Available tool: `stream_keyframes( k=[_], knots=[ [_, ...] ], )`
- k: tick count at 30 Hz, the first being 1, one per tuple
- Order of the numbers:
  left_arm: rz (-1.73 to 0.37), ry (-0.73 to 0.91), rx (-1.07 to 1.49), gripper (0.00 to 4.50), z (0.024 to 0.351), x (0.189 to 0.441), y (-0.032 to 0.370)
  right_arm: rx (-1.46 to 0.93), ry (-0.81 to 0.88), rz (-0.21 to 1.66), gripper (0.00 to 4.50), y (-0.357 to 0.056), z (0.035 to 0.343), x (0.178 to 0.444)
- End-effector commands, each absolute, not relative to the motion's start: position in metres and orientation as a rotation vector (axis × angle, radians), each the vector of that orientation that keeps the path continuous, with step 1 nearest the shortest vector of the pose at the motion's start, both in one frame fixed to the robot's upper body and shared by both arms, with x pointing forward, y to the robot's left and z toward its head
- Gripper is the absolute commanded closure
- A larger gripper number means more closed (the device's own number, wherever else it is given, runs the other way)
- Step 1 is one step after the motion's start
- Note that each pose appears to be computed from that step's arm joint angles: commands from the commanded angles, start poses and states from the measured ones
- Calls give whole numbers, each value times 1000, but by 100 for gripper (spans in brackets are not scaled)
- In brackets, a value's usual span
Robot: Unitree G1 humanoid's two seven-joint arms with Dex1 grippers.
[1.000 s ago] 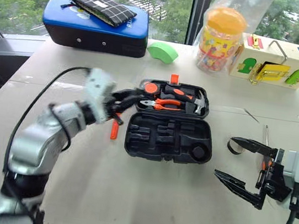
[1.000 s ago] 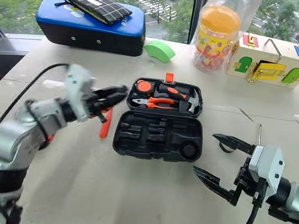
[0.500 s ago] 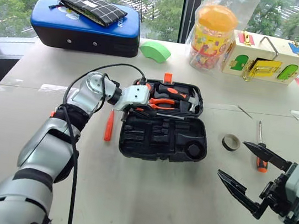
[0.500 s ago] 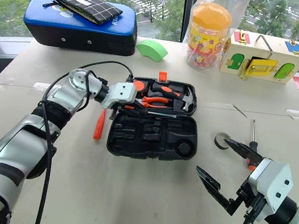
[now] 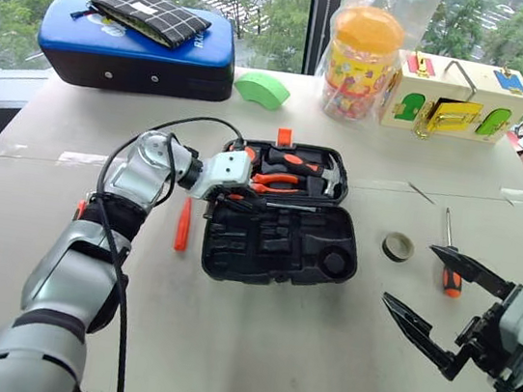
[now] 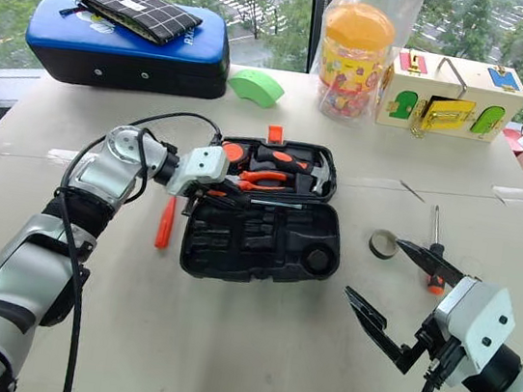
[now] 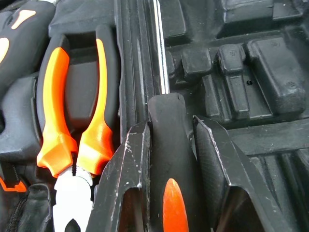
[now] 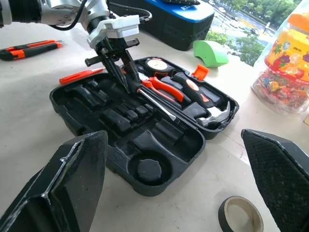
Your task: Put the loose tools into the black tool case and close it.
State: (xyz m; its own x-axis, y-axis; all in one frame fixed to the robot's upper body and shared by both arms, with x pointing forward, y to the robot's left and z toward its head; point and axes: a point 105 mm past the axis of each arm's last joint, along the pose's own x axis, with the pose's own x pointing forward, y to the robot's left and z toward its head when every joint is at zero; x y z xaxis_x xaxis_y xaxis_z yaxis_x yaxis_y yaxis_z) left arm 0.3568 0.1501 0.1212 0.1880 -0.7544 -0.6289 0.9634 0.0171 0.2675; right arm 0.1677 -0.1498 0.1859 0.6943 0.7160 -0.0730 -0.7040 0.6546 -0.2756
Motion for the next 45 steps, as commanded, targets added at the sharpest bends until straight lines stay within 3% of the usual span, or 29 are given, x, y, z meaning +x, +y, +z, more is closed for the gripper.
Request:
stream_keyframes(
  k=[1,20,29,44,45],
  knots=[
    [-1415,414,763,373,108,347,151,-315,-71,833,0,-143,193,165],
    [-1402,329,510,373,149,333,125,-301,-24,889,0,-144,184,156],
    [-1282,427,671,373,108,339,142,-298,-25,897,0,-145,182,156],
    [-1221,372,797,373,107,364,143,-299,-24,901,0,-147,179,154],
    [-1220,359,816,273,109,366,144,-299,-24,902,0,-147,179,154]
  ],
)
